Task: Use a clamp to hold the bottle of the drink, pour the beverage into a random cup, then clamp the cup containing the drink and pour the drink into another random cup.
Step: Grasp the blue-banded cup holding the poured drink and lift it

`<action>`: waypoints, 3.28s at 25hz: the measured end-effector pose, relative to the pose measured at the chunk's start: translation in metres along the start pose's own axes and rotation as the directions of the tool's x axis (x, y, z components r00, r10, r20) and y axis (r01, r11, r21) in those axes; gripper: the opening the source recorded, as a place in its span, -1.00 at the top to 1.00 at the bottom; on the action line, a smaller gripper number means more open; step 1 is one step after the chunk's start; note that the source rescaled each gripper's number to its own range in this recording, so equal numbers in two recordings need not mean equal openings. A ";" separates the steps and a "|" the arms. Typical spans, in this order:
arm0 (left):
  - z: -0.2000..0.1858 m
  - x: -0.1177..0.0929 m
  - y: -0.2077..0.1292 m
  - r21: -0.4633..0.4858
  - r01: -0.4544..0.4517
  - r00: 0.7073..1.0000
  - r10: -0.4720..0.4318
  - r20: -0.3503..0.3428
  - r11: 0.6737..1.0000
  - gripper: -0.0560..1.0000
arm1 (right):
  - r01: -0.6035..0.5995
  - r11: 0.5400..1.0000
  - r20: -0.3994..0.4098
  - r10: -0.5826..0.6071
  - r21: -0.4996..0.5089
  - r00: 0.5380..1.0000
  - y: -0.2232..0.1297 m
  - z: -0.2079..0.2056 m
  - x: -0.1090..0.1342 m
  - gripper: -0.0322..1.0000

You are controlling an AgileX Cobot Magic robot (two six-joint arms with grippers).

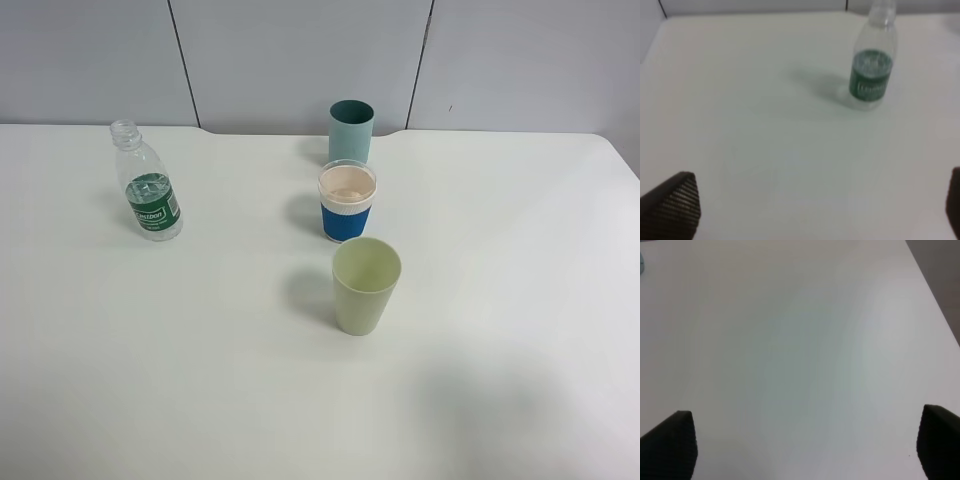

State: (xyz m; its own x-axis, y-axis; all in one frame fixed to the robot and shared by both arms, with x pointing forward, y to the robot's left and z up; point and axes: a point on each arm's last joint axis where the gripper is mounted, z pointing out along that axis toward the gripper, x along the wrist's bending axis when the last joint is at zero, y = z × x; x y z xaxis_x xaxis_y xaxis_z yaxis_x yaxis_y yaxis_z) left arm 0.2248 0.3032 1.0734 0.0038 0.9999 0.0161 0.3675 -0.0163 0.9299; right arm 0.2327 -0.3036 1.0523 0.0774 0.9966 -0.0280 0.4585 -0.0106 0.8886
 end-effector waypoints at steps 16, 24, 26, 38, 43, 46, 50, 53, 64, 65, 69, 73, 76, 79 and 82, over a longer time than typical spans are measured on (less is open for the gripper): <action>0.015 -0.001 -0.015 0.080 0.011 1.000 -0.011 -0.003 0.997 -1.00 | 0.000 1.000 0.000 0.000 0.000 1.000 0.000 0.000 0.000 -0.24; 0.015 -0.001 -0.015 0.080 0.011 1.000 -0.011 -0.003 0.997 -1.00 | 0.000 1.000 0.000 0.000 0.000 1.000 0.000 0.000 0.000 -0.24; 0.015 -0.001 -0.015 0.080 0.011 1.000 -0.011 -0.003 0.997 -1.00 | 0.000 1.000 0.000 0.000 0.000 1.000 0.000 0.000 0.000 -0.24; 0.015 -0.001 -0.015 0.080 0.011 1.000 -0.011 -0.003 0.997 -1.00 | 0.000 1.000 0.000 0.000 0.000 1.000 0.000 0.000 0.000 -0.24; 0.015 -0.001 -0.015 0.080 0.011 1.000 -0.011 -0.003 0.997 -1.00 | 0.000 1.000 0.000 0.000 0.000 1.000 0.000 0.000 0.000 -0.24; 0.015 -0.001 -0.015 0.080 0.011 1.000 -0.011 -0.003 0.997 -1.00 | 0.000 1.000 0.000 0.000 0.000 1.000 0.000 0.000 0.000 -0.24; 0.015 -0.001 -0.015 0.080 0.011 1.000 -0.011 -0.003 0.997 -1.00 | 0.000 1.000 0.000 0.000 0.000 1.000 0.000 0.000 0.000 -0.24; 0.015 -0.001 -0.015 0.080 0.011 1.000 -0.011 -0.003 0.997 -1.00 | 0.000 1.000 0.000 0.000 0.000 1.000 0.000 0.000 0.000 -0.24; 0.015 -0.001 -0.015 0.080 0.011 1.000 -0.011 -0.003 0.997 -1.00 | 0.000 1.000 0.000 0.000 0.000 1.000 0.000 0.000 0.000 -0.24; 0.015 -0.001 -0.015 0.080 0.011 1.000 -0.011 -0.003 0.997 -1.00 | 0.000 1.000 0.000 0.000 0.000 1.000 0.000 0.000 0.000 -0.24; 0.015 -0.001 -0.015 0.080 0.011 1.000 -0.011 -0.003 0.997 -1.00 | 0.000 1.000 0.000 0.000 0.000 1.000 0.000 0.000 0.000 -0.24; 0.015 -0.001 -0.015 0.080 0.011 1.000 -0.011 -0.003 0.997 -1.00 | 0.000 1.000 0.000 0.000 0.002 1.000 0.000 0.000 0.000 -0.24; 0.015 -0.001 -0.015 0.080 0.011 1.000 -0.011 -0.003 0.997 -1.00 | 0.003 1.000 0.000 -0.003 0.030 1.000 0.008 0.006 0.000 -0.24; 0.015 -0.001 -0.015 0.080 0.011 1.000 -0.011 -0.003 0.997 -1.00 | 0.007 1.000 -0.003 -0.007 -0.003 1.000 0.027 0.014 0.001 -0.24; 0.015 -0.001 -0.015 0.080 0.011 1.000 -0.011 -0.003 0.997 -1.00 | 0.027 0.999 0.003 -0.027 -0.030 1.000 0.045 0.026 0.001 -0.24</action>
State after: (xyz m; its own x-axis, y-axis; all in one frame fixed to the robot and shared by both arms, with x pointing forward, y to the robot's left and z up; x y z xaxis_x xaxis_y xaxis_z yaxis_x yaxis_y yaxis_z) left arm 0.2329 0.3021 1.0541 -0.0034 1.0000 0.0072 0.4407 -0.0050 0.8976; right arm 0.2761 -0.3050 1.0809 0.0674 0.9963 -0.0537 0.4338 0.0192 0.9008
